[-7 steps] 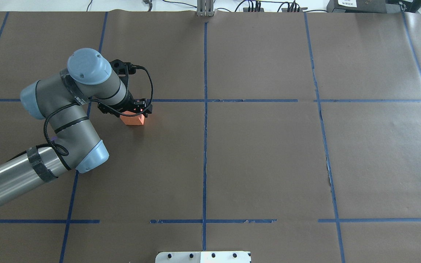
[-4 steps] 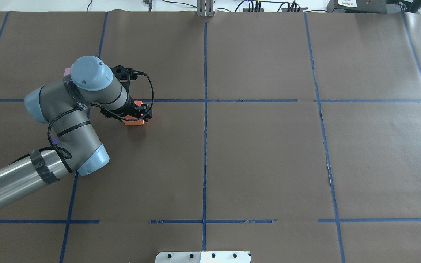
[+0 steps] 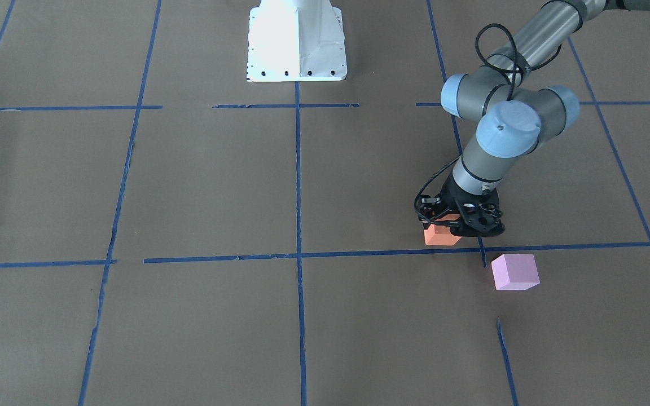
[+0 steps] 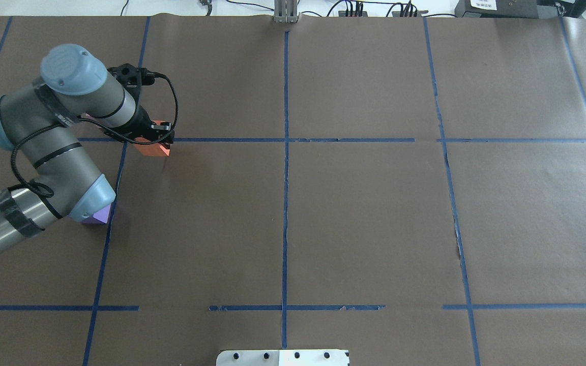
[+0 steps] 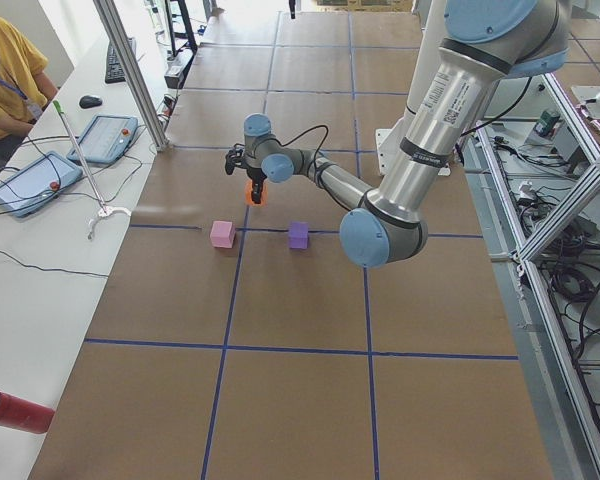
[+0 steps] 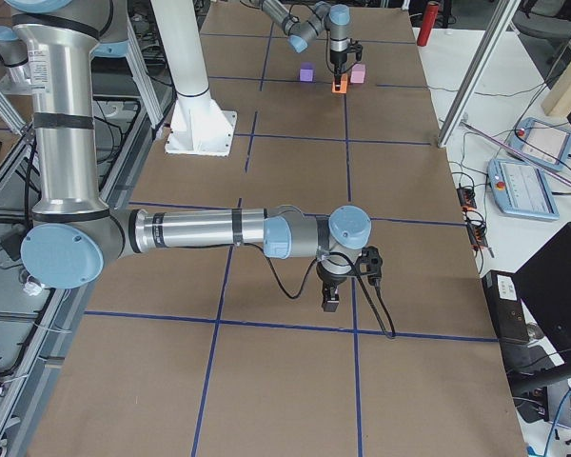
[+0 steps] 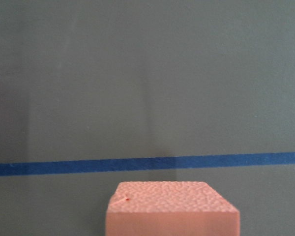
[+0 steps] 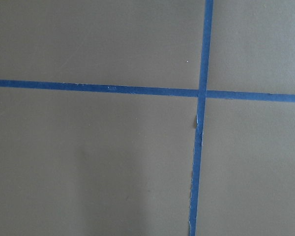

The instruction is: Arrange blocks in a line

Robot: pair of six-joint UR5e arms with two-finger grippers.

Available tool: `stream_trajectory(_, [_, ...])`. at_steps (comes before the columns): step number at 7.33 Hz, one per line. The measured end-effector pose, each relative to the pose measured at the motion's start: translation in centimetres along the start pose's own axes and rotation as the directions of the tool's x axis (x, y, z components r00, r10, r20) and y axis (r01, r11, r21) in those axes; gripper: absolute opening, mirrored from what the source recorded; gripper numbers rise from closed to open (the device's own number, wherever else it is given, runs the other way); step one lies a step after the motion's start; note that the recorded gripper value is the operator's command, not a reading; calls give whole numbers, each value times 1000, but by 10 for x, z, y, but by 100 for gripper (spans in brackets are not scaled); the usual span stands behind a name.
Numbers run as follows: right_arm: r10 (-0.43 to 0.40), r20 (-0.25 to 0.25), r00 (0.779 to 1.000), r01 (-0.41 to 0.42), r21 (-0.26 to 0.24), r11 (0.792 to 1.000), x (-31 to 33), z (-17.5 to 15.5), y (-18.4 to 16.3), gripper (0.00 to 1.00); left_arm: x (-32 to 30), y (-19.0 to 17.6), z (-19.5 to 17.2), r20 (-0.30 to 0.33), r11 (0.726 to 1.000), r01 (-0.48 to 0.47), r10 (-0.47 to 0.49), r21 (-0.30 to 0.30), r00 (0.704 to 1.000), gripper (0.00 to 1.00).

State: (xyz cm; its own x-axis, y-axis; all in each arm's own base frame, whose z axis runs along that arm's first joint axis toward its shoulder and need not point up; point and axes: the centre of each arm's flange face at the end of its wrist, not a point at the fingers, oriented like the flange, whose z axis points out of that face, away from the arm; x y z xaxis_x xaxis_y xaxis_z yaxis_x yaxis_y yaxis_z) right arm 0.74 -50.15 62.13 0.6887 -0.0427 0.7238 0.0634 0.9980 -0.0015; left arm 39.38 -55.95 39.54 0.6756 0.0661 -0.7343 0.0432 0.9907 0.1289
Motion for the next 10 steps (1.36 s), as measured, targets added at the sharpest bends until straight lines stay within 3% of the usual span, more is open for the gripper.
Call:
stream_trajectory(3, [0, 0, 1000, 0, 0, 1000, 0, 0, 0, 100, -92, 19, 16, 74, 999, -23, 26, -41, 997, 40])
stream_trajectory(4, [0, 0, 1000, 0, 0, 1000, 0, 0, 0, 100, -98, 23, 20, 77, 998, -24, 28, -53, 997, 59])
stream_trajectory(5, [0, 0, 1000, 0, 0, 1000, 0, 0, 0, 100, -97, 25, 22, 66, 997, -24, 28, -68, 997, 100])
stream_trajectory(8, [0, 0, 1000, 0, 0, 1000, 0, 0, 0, 100, -97, 28, 22, 42, 995, -10, 14, -97, 999, 100])
stream_trajectory(10, [0, 0, 1000, 0, 0, 1000, 0, 0, 0, 100, -117, 7, -13, 21, 997, 33, -31, -70, 999, 100])
